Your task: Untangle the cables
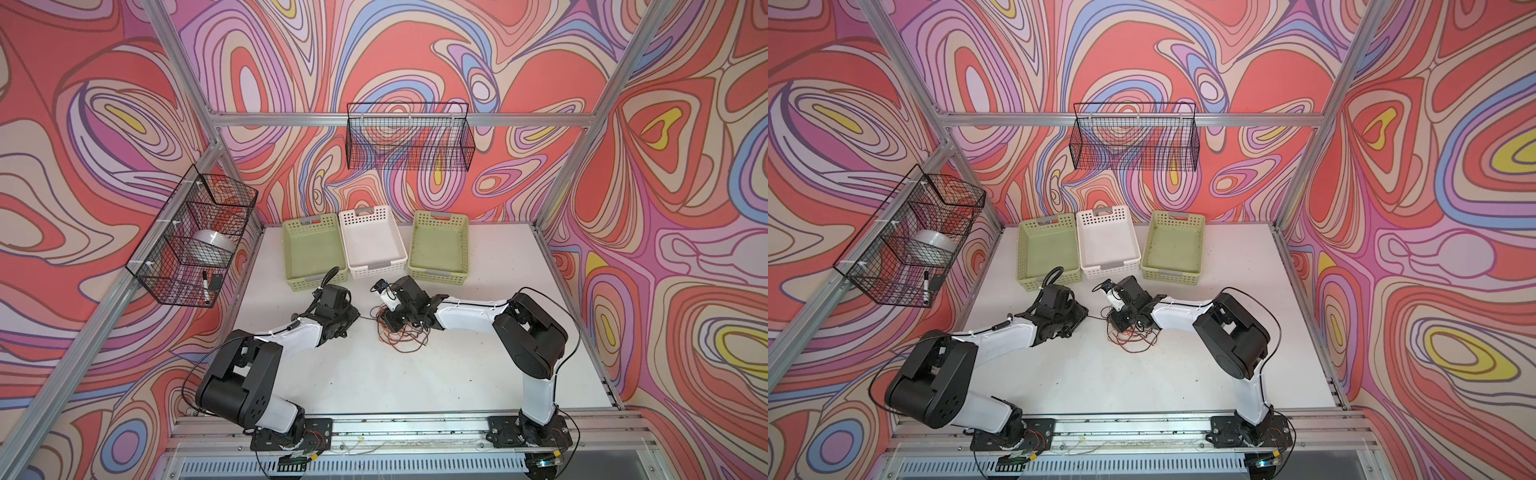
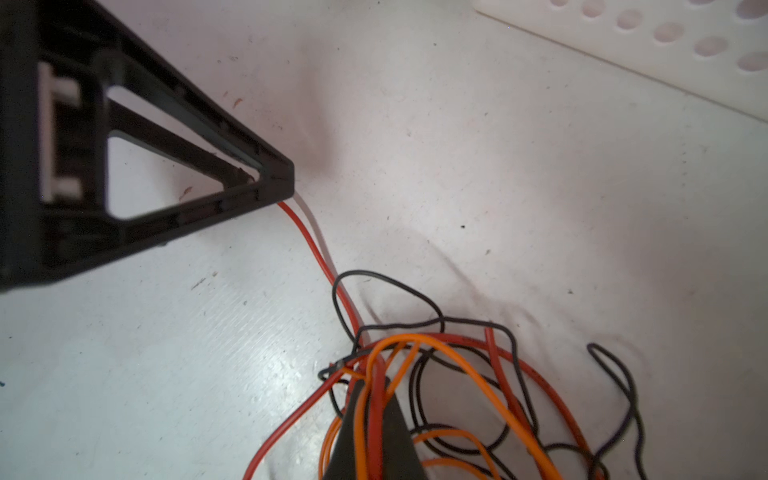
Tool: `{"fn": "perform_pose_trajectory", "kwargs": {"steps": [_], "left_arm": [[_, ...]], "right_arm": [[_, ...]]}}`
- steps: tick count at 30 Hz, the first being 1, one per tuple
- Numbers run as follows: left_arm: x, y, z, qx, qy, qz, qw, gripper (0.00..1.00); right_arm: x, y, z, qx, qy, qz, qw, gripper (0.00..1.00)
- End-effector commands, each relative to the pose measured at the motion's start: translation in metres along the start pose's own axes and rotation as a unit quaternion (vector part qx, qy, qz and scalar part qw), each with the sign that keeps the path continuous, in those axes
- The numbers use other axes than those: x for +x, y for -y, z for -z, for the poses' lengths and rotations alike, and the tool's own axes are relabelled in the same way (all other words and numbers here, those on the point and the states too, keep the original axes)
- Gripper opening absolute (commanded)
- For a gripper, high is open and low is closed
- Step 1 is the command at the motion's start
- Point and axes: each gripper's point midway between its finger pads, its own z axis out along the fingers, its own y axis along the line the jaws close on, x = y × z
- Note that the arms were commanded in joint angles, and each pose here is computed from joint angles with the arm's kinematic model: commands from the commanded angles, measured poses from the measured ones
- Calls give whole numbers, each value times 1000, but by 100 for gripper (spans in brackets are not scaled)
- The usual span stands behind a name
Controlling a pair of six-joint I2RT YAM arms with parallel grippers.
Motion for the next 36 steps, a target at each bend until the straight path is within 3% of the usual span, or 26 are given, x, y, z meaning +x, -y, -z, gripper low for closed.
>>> {"fn": "perform_pose_trajectory", "kwargs": {"steps": [1, 11, 15, 18, 22, 28, 29, 31, 33, 36], "left_arm": [[-3, -2, -6, 2, 16, 6, 1000, 42], [-8, 0, -10, 0, 31, -14, 999, 28], [-7, -2, -16, -3, 27, -16, 999, 28], [-7, -3, -20, -9, 26, -19, 999, 37], [-8, 0, -22, -8, 28, -25, 999, 26], [-9, 11, -17, 12, 30, -38, 999, 0], [-9, 13, -16, 17, 31, -40, 999, 0], [-9, 20, -10, 31, 34, -49, 998, 0], [-11, 35, 0, 53, 37, -69, 996, 0], [-16, 62, 22, 81, 52, -115, 989, 0]], "right_arm": [[3, -2, -2, -8, -2, 3, 1000, 0], [4, -5, -3, -16, -5, 8, 1000, 0], [3, -5, -2, -16, -4, 13, 1000, 0], [3, -6, -2, -18, -3, 15, 1000, 0], [3, -6, -1, -20, -4, 16, 1000, 0], [1, -5, 2, -17, 2, 14, 1000, 0], [-2, -5, 4, -16, 6, 15, 1000, 1], [-7, -3, 10, -8, 16, 16, 1000, 15], [-17, 0, 22, 0, 35, 25, 999, 38], [-34, 7, 47, 19, 72, 42, 996, 54]]}}
